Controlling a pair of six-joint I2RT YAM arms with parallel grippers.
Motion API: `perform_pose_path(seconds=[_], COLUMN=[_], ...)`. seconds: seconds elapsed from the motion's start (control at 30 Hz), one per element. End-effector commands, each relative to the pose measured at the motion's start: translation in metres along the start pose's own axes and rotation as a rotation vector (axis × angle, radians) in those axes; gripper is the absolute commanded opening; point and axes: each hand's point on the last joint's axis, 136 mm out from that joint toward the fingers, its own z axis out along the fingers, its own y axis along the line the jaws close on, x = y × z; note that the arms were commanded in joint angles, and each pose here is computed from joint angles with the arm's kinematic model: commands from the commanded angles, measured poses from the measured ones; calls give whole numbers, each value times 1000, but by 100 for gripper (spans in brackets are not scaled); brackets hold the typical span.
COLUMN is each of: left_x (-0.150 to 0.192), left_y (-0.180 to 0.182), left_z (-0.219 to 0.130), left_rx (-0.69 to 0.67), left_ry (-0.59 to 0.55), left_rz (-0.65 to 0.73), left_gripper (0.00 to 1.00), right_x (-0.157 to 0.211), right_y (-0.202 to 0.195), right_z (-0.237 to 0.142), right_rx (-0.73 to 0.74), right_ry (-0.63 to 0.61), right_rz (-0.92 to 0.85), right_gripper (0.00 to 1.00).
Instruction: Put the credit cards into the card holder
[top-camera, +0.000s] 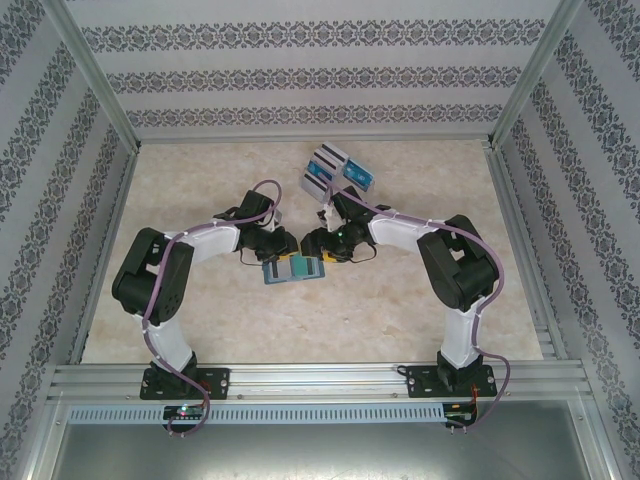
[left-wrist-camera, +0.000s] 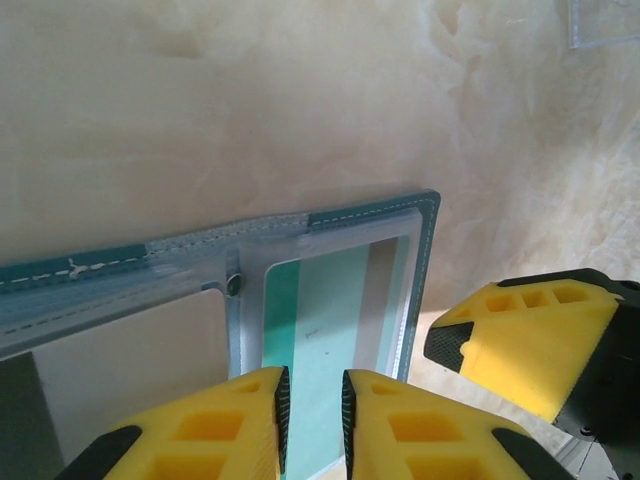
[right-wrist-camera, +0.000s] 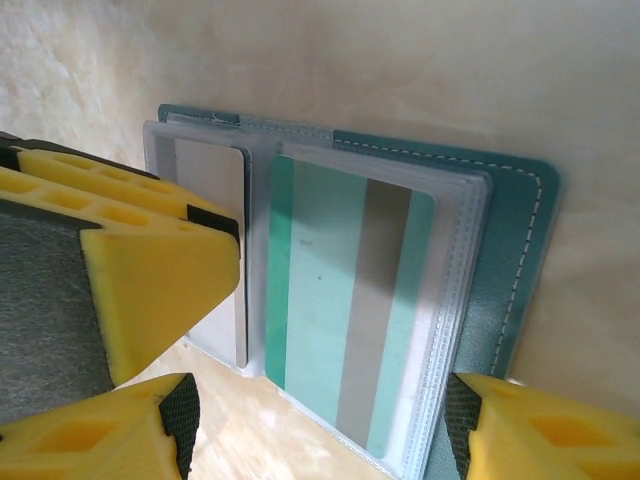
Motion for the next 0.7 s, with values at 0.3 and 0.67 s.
perform_pose_path(seconds=[0.3,0.67], left_x=[5,11], left_y=[15,26], left_z=[14,26], left_rx=[-52,-105], left_ry=[28,57], left_rz=[-9,-1], left_gripper=[16,4], right_x=[-1,0], right_y=[5,12], right_z=[13,18], right_rx=[-25,-46], right_ry=[37,54], right_rz=[8,8], right_gripper=[68,68])
